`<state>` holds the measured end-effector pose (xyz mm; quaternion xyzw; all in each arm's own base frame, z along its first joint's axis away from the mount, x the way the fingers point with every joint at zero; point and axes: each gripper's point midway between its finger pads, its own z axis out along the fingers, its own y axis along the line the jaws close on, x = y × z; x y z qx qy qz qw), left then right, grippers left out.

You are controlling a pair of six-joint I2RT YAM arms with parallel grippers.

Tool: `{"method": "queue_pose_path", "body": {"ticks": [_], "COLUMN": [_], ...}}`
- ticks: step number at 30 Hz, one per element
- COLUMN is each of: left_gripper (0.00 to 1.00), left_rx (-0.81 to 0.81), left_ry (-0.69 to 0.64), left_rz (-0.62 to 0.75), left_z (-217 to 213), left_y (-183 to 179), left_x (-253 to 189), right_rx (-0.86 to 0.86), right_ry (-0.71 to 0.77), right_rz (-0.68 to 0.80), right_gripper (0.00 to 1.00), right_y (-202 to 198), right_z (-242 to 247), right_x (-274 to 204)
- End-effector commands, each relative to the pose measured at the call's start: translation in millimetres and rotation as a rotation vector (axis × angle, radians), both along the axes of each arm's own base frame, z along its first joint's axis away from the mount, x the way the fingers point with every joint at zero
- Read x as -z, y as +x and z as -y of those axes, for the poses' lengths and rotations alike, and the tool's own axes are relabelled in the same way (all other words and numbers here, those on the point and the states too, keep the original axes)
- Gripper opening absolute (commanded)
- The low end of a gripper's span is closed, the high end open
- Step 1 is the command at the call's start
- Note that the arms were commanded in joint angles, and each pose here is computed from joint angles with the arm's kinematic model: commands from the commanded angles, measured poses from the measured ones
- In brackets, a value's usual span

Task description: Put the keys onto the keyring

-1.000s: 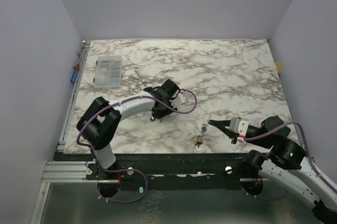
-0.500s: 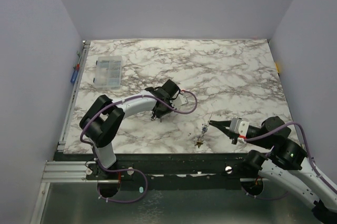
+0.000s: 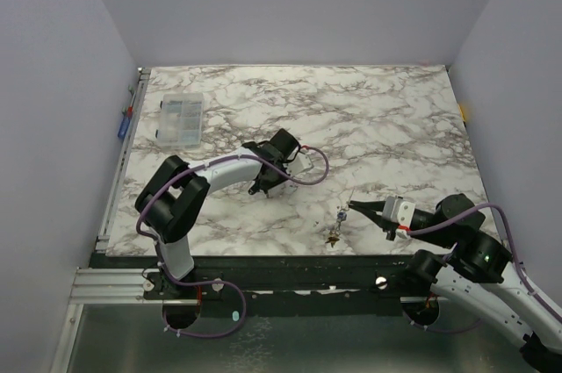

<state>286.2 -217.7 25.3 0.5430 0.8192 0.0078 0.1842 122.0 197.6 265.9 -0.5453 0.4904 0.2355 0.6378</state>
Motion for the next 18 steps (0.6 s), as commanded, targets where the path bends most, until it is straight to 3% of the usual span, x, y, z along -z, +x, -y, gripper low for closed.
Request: {"method": "queue_pose_path", "body": {"ticks": [1, 14, 16, 18], "left_gripper": [0.01, 0.00, 0.11, 0.41], "left_rx": [-0.046, -0.161, -0.163, -0.155], "left_ry": [-0.070, -0.147, -0.147, -0.147], "left_rz": [0.006, 0.002, 0.009, 0.016], "left_z": [16.1, 16.3, 12.9, 9.2], "left_y": [9.5, 6.3, 3.8, 0.3], "left_x": [-17.7, -45.8, -47.4, -47.8], "right_rx": [-0.007, -0.014, -0.016, -0.019], "right_ry": [0.045, 0.047, 0.044, 0.043], "right_rz": [0.026, 0.035, 0.034, 0.033], "right_gripper": [0.01, 0.01, 0.01, 0.01], "right_y": [-3.9, -4.1, -4.2, -4.3], "right_z": [1.5, 0.3, 0.0, -0.6], "right_x": [-20.3, -23.9, -23.5, -23.2]}}
